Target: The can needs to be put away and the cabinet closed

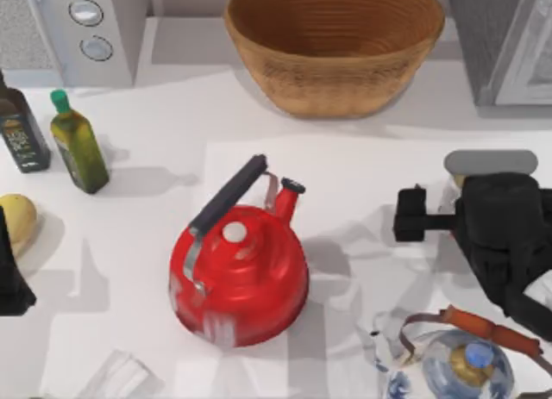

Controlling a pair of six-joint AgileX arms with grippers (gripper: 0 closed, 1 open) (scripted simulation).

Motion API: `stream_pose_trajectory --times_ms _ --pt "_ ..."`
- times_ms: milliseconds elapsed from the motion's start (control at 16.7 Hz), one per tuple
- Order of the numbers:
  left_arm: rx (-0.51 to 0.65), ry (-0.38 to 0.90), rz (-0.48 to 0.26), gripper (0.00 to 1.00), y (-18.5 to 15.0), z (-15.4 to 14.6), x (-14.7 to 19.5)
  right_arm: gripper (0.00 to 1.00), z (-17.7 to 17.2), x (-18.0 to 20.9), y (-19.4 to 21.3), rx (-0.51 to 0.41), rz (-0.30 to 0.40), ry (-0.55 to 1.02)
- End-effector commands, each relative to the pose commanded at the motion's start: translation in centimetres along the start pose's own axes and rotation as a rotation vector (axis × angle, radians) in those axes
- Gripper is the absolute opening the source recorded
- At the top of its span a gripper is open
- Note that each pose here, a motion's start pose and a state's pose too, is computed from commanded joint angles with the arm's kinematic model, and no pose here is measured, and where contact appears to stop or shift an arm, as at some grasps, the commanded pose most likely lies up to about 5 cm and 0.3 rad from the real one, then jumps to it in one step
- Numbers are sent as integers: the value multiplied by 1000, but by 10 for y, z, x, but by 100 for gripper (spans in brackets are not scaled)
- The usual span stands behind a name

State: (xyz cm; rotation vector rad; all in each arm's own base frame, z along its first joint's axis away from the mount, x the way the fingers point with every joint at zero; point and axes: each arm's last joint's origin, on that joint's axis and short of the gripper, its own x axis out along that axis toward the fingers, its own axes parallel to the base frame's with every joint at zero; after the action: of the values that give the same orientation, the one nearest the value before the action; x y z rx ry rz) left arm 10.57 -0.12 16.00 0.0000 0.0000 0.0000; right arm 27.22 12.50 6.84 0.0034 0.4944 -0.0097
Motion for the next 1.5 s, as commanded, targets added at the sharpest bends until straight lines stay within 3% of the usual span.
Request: stream_pose_trajectory --times_ms 720,1500 --pt "0 0 0 100 0 0 0 2 0 0 0 0 0 0" --pt "0 0 0 100 0 0 0 0 4 2 3 -3 -3 27"
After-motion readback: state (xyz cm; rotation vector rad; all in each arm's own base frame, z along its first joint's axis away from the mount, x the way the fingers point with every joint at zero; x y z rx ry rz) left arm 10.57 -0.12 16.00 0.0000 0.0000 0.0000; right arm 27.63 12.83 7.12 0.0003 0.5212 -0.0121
